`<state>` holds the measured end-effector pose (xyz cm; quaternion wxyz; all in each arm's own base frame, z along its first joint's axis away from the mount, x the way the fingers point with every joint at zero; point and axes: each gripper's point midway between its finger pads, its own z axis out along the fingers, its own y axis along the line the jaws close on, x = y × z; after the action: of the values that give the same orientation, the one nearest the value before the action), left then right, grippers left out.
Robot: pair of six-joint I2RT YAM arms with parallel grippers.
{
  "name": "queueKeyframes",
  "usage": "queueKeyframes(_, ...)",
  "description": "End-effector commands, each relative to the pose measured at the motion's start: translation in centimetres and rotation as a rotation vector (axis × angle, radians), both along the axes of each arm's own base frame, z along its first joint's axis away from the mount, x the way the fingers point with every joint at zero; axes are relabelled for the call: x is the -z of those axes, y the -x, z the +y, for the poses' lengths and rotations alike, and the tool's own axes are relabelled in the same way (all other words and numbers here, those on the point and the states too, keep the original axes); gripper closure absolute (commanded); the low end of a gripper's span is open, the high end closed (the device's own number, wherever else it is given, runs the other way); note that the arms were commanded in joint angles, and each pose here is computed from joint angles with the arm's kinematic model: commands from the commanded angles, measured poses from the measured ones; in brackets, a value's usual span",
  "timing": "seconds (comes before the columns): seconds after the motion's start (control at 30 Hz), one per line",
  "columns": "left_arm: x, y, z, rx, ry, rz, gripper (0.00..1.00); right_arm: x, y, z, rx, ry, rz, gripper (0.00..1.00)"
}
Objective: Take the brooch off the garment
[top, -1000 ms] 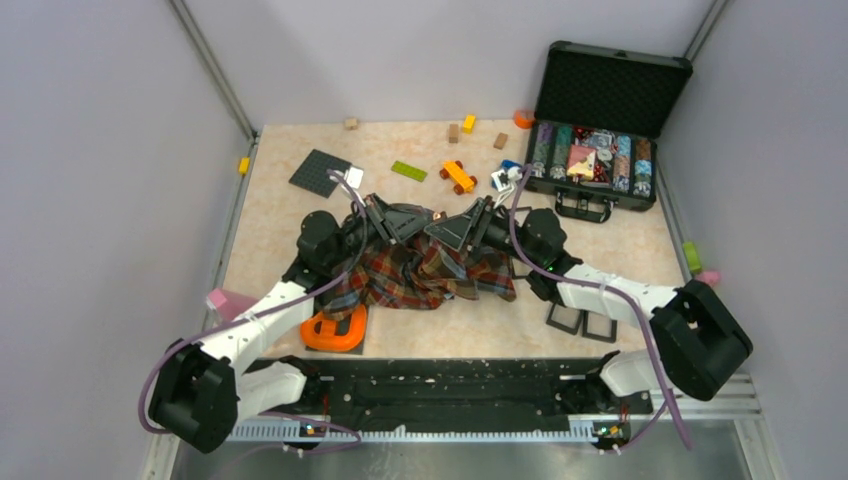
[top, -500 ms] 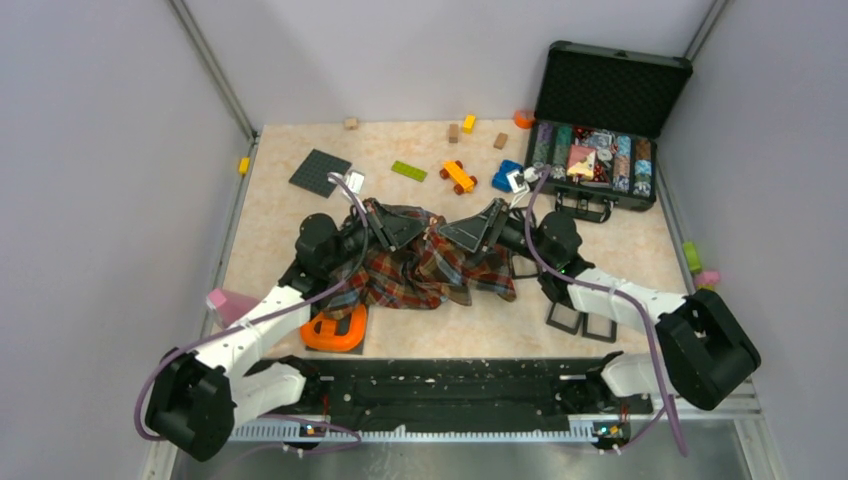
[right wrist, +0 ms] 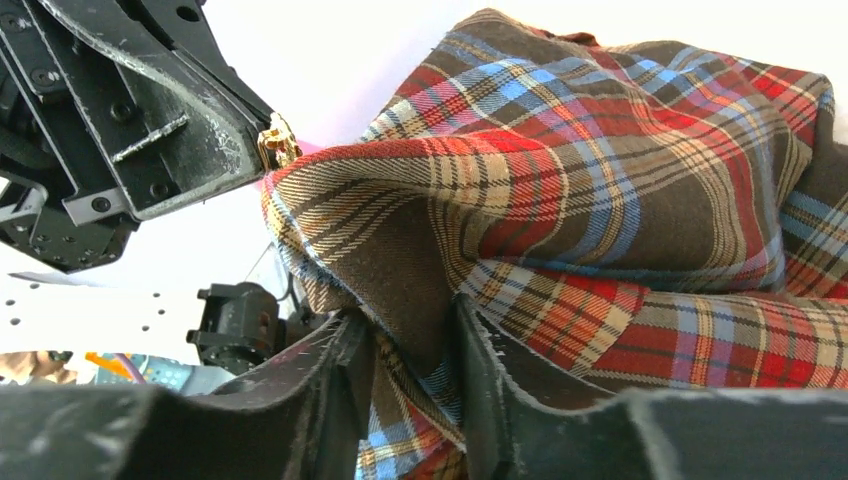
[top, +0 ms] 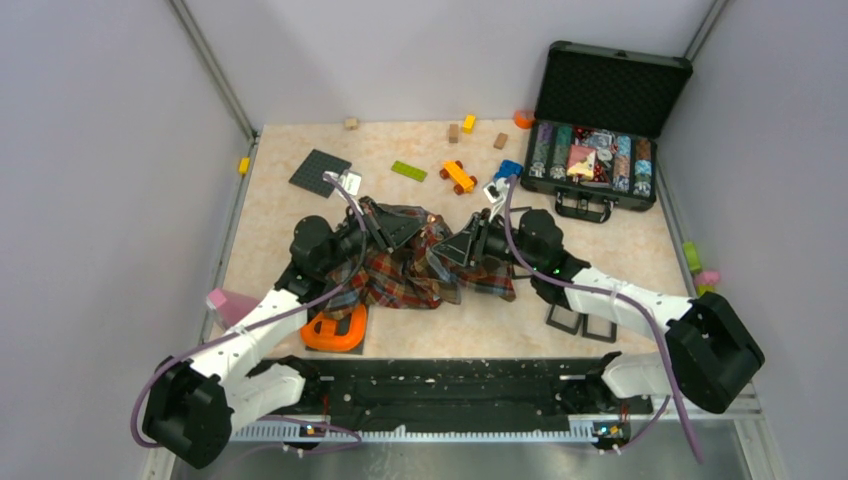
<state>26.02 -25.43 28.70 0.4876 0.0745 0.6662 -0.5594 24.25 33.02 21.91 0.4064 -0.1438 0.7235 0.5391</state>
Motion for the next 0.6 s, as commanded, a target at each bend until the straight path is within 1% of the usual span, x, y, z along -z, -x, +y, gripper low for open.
queueKeyframes(0.0,-3.6,0.6,0.0,0.017,0.059,-0.134,1.00,-2.5,-0.3,0.5,-0.012,-0.023,-0.070,0.74)
queueKeyframes(0.03,-3.5,0.6,0.1,0.009,0.052,-0.143,1.00,-2.6,-0.2,0.6,-0.020,-0.026,-0.066,0.86)
queueKeyframes(0.1,-3.2,0.4,0.4,-0.014,0.034,-0.163,1.00,-2.6,0.0,0.6,-0.029,-0.021,-0.052,0.97)
queueKeyframes(0.13,-3.0,0.3,0.6,-0.031,0.022,-0.177,1.00,-2.6,0.1,0.6,-0.031,-0.017,-0.049,1.00)
queueKeyframes(0.33,-1.6,-0.7,1.4,-0.112,-0.095,-0.214,1.00,-3.8,0.1,-0.5,0.019,-0.006,-0.067,1.00)
queueKeyframes(0.47,-1.8,-0.5,1.4,-0.106,-0.094,-0.203,1.00,-3.1,-1.1,-1.7,0.078,0.050,-0.048,1.00)
queueKeyframes(0.57,-2.1,-0.2,1.3,-0.096,-0.077,-0.194,1.00,-2.8,-1.5,-2.1,0.096,0.057,-0.045,1.00)
